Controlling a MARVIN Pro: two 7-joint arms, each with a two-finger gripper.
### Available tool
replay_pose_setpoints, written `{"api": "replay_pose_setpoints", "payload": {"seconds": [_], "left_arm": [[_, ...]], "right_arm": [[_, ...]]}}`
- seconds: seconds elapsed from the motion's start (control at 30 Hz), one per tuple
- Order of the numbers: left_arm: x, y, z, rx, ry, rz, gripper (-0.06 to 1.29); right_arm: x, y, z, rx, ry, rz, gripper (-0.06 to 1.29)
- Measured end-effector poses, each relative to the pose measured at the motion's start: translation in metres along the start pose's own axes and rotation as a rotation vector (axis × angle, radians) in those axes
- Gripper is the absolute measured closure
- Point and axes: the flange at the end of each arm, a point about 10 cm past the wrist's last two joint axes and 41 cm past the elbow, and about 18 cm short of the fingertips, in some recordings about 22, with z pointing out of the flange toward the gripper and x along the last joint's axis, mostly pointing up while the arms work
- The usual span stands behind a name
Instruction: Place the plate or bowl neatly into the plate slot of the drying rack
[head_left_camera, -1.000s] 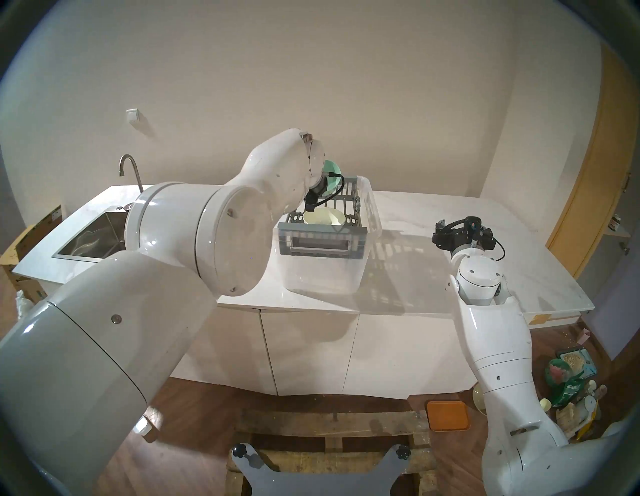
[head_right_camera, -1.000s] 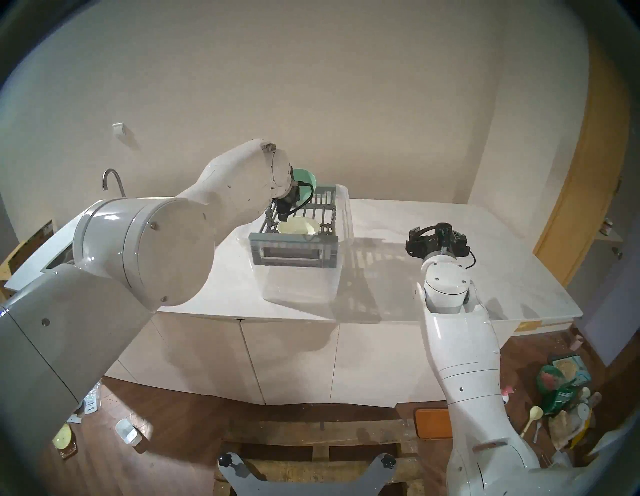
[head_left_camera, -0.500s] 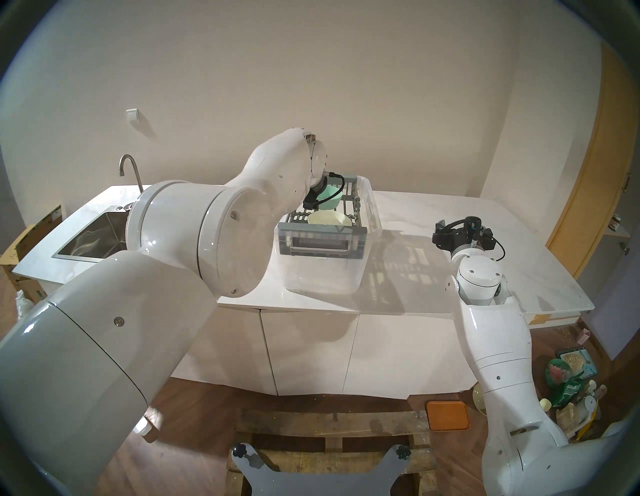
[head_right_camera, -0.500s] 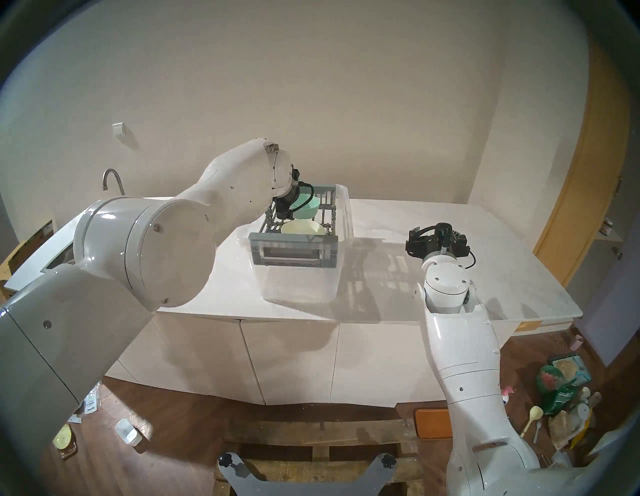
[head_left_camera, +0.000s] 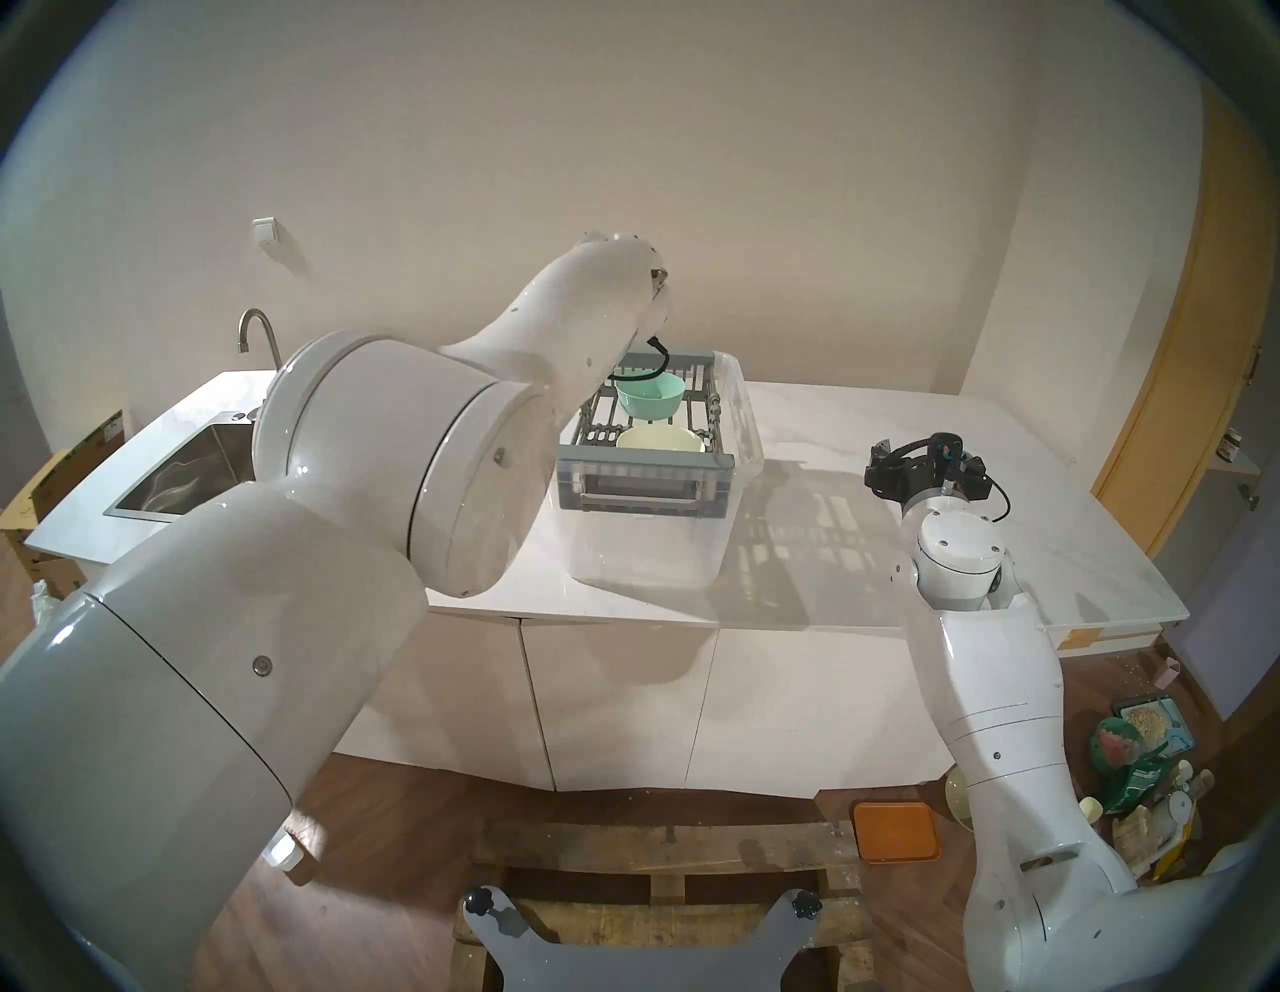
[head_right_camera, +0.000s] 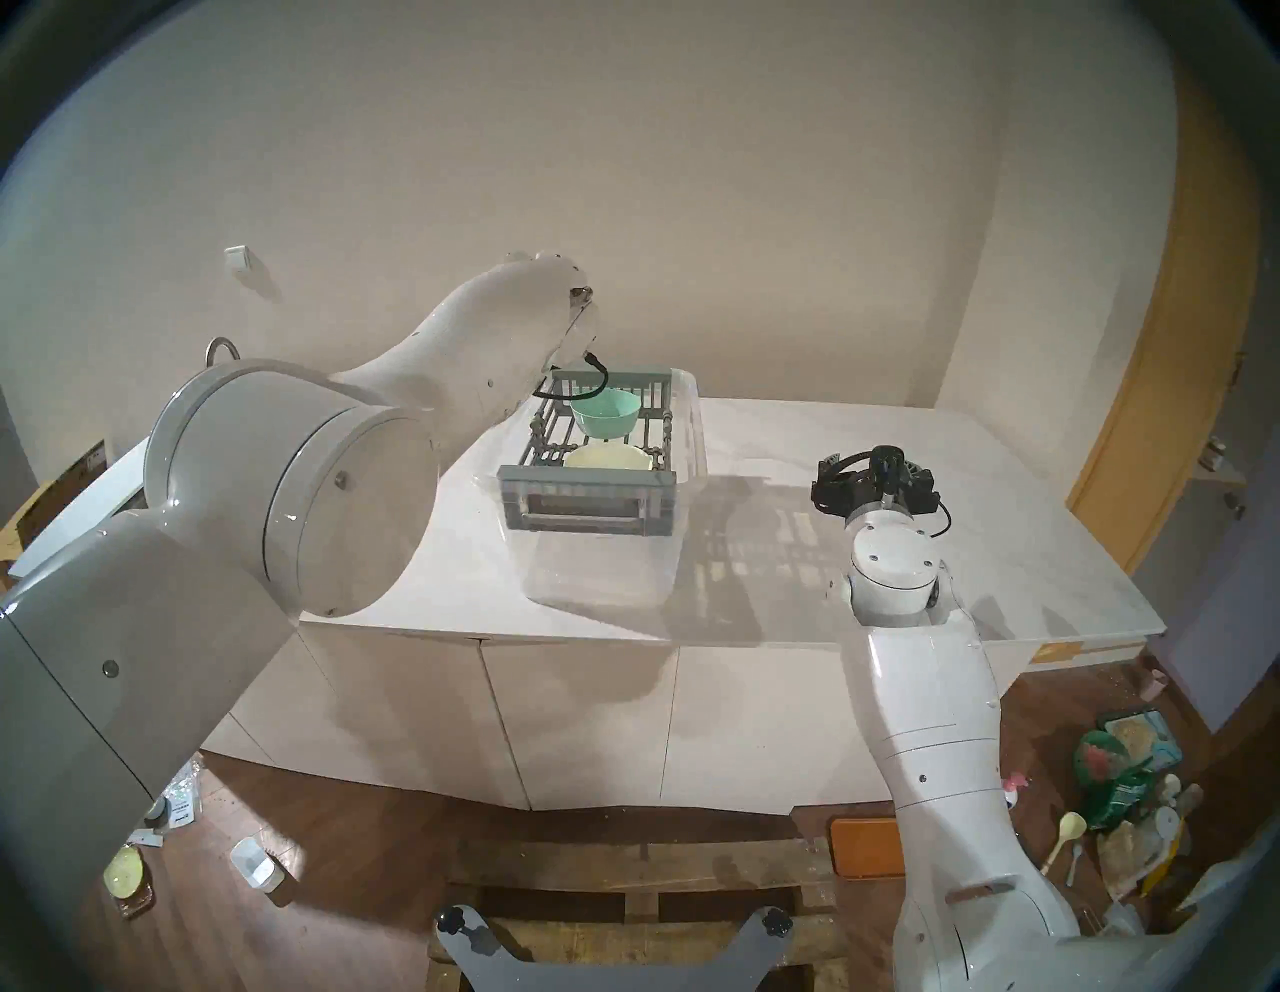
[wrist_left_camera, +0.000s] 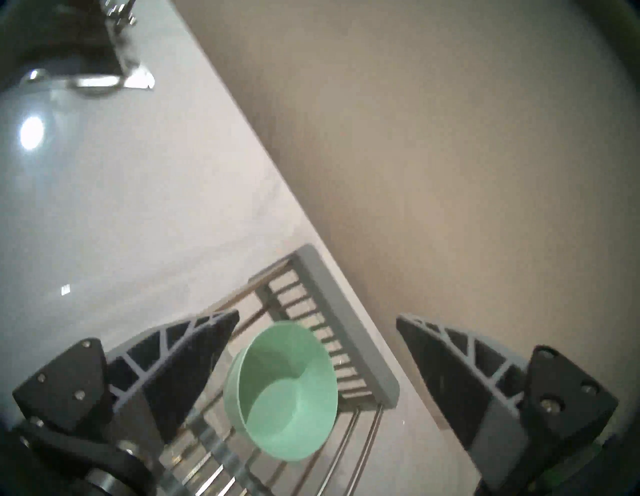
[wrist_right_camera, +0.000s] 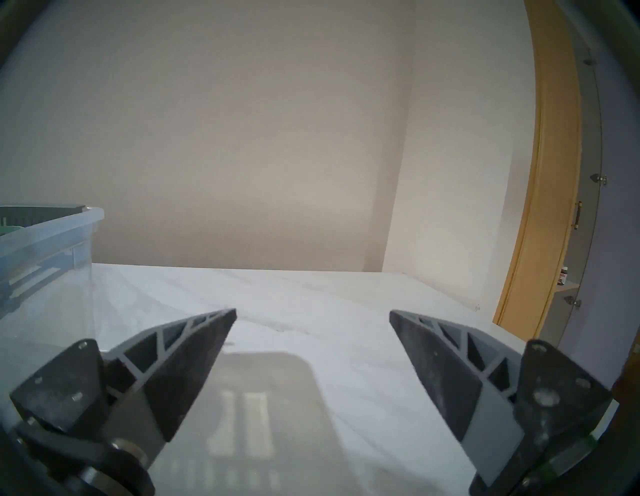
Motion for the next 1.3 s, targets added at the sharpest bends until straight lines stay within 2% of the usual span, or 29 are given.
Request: {"api": "replay_pose_setpoints", "payload": {"seconds": [0.03,0.1,0.13,0.27,0.37,0.4,0.53,0.57,0.6,0.73,0.97,1.3], "left_arm": [[0.004,0.003,-0.001,-0.013,0.05,0.038,0.02],[0.008,0.005,-0.002,-0.027,0.105,0.089,0.02],[0.01,0.005,-0.002,-0.034,0.15,0.139,0.02],[0.011,-0.01,0.004,-0.02,0.254,0.297,0.02],[0.005,-0.04,0.016,0.029,0.3,0.415,0.02],[-0.001,-0.061,0.023,0.067,0.316,0.483,0.02],[-0.022,-0.123,0.039,0.152,0.347,0.684,0.02],[-0.024,-0.129,0.04,0.16,0.351,0.708,0.02],[-0.019,-0.123,0.039,0.146,0.394,0.752,0.02],[-0.012,-0.112,0.035,0.117,0.496,0.884,0.02],[0.0,-0.106,0.031,0.101,0.638,1.037,0.02],[0.018,-0.112,0.03,0.13,0.725,1.015,0.02]], "right_arm": [[0.0,0.0,0.0,0.0,0.0,0.0,0.03],[0.0,0.0,0.0,0.0,0.0,0.0,0.03],[0.0,0.0,0.0,0.0,0.0,0.0,0.03],[-0.001,0.0,0.0,0.0,-0.002,-0.001,0.03],[-0.001,0.0,0.0,0.001,-0.004,-0.001,0.03],[-0.002,0.0,0.0,0.001,-0.005,-0.001,0.03],[-0.004,0.0,0.001,0.001,-0.009,-0.002,0.03],[-0.004,0.0,0.001,0.001,-0.01,-0.003,0.03],[-0.005,0.0,0.001,0.001,-0.012,-0.003,0.03],[-0.006,0.0,0.001,0.001,-0.016,-0.004,0.03],[-0.008,0.0,0.001,0.002,-0.02,-0.005,0.03],[-0.01,0.0,0.002,0.002,-0.025,-0.006,0.03]]}}
